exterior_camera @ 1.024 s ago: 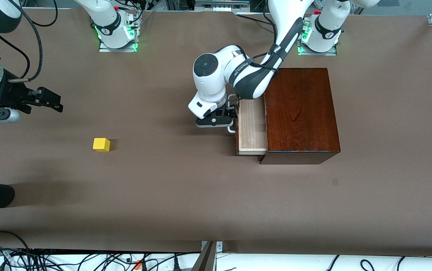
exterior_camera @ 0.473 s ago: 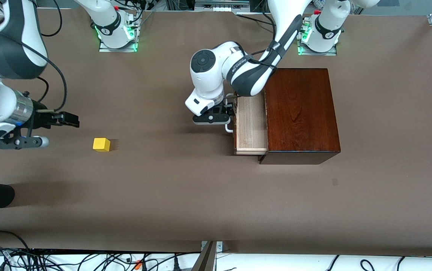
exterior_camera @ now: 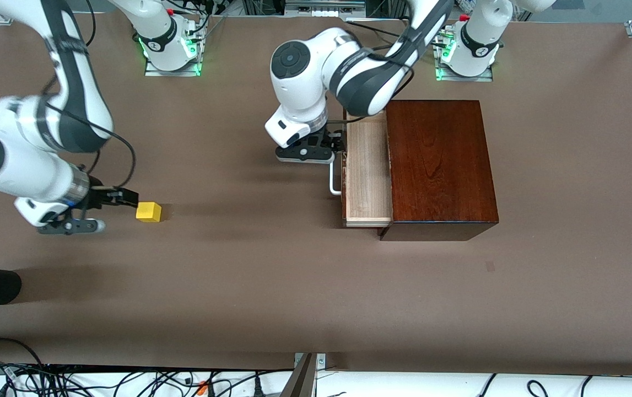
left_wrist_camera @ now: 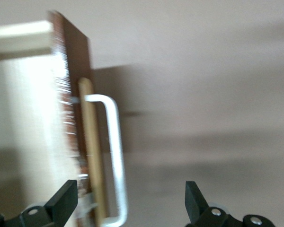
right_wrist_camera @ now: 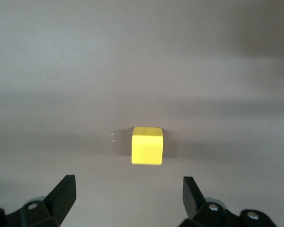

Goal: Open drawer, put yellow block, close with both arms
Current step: 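Reach the right gripper to the yellow cube while the left gripper releases, then grasp the yellow cube with the right gripper while the left gripper withdraws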

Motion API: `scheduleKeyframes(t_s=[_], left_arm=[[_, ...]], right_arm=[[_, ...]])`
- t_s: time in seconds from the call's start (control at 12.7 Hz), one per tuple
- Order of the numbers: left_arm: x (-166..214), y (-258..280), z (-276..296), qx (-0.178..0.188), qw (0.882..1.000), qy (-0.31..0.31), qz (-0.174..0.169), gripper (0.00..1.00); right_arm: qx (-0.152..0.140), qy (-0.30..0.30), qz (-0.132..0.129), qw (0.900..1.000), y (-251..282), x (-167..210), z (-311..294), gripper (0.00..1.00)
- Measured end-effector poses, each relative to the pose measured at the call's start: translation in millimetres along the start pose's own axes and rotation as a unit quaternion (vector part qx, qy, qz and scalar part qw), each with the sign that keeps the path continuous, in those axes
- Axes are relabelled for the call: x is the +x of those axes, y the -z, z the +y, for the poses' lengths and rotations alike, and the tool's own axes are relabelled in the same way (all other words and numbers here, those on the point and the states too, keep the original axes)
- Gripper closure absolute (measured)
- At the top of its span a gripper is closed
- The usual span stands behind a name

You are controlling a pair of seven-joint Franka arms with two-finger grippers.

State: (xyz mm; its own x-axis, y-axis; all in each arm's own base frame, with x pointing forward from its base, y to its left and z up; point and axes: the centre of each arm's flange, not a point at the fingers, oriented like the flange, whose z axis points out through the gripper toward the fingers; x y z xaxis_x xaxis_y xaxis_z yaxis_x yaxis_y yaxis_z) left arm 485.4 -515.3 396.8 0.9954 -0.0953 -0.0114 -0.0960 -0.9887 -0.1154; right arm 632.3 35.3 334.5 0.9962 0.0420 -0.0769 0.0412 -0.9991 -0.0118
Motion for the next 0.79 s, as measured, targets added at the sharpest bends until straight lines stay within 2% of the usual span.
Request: scheduleKeyframes(t_s=[0.16, 0.47, 0.79], left_arm=[[20.4, 45.3, -58.0, 0.006, 1.0, -0.012, -0.005, 0.0], [51.1, 137.8, -228.9, 0.003, 0.999, -0.036, -0.018, 0.0], [57.7, 175.0, -360.7, -0.01, 0.998, -0.054, -0.017, 0.0]], right_arm=[[-0.003, -0.001, 0.004, 1.0, -44.4, 0.0, 1.7, 0.0], [-0.006, 0.0, 0.025, 1.0, -88.3, -10.8, 4.8, 0.0], [-0.008, -0.003, 0.017, 1.0, -114.0, -16.8, 8.5, 0.0]])
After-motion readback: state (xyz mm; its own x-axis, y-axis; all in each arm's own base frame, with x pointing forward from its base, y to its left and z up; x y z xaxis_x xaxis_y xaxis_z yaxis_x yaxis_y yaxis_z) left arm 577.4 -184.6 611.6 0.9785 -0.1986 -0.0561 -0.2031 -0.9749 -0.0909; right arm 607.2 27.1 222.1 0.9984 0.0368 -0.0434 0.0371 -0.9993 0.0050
